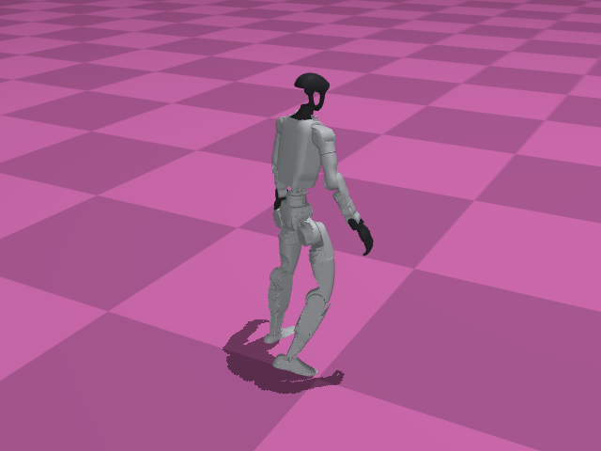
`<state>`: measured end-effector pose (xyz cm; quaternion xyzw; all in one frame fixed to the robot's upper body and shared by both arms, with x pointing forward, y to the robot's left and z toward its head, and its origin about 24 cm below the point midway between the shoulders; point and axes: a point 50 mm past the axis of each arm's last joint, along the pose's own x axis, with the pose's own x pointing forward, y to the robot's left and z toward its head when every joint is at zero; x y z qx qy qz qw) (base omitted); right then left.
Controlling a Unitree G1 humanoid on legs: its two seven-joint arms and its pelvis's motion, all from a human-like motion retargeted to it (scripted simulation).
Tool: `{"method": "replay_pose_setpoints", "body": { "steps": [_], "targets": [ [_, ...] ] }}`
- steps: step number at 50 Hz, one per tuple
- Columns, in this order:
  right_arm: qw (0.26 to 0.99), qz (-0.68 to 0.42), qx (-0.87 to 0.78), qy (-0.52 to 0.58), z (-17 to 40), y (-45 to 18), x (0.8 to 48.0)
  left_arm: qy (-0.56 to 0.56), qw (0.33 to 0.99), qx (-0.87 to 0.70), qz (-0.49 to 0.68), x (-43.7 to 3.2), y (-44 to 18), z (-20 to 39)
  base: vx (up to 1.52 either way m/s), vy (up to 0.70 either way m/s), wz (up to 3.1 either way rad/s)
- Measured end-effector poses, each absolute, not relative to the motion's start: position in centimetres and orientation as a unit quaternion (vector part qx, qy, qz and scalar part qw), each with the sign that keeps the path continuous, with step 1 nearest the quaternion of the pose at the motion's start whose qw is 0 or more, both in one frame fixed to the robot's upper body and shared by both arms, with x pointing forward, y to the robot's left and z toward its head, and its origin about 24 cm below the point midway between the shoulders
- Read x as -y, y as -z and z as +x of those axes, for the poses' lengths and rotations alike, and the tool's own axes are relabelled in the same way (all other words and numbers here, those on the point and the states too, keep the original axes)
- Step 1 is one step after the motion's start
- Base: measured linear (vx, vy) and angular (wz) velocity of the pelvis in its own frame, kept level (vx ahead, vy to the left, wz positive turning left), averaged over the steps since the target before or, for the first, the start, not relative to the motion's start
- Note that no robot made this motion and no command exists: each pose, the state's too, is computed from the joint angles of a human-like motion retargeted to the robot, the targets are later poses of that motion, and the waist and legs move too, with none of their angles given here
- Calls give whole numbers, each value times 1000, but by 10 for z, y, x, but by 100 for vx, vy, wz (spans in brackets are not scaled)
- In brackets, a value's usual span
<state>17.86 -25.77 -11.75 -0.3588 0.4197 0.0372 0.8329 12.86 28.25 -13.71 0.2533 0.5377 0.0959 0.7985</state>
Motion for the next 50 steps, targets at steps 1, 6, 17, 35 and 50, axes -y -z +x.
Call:
{"method": "replay_pose_setpoints", "body": {
  "steps": [1,6,17,35,50],
  "targets": [
    [832,-362,-418,-41,179,118,257,-99,799,-537,253,-283,137,128,8,9,145],
    [833,-371,-409,-45,182,116,255,-111,804,-530,248,-283,136,128,9,3,132],
    [838,-392,-374,-65,193,111,242,-69,824,-490,275,-267,135,137,7,-11,123],
    [842,-394,-368,-18,221,96,254,-16,812,-510,283,-253,142,135,-3,-13,125],
    [839,-383,-385,-25,203,104,259,-48,798,-546,250,-261,146,122,-1,8,125]
  ]
}}
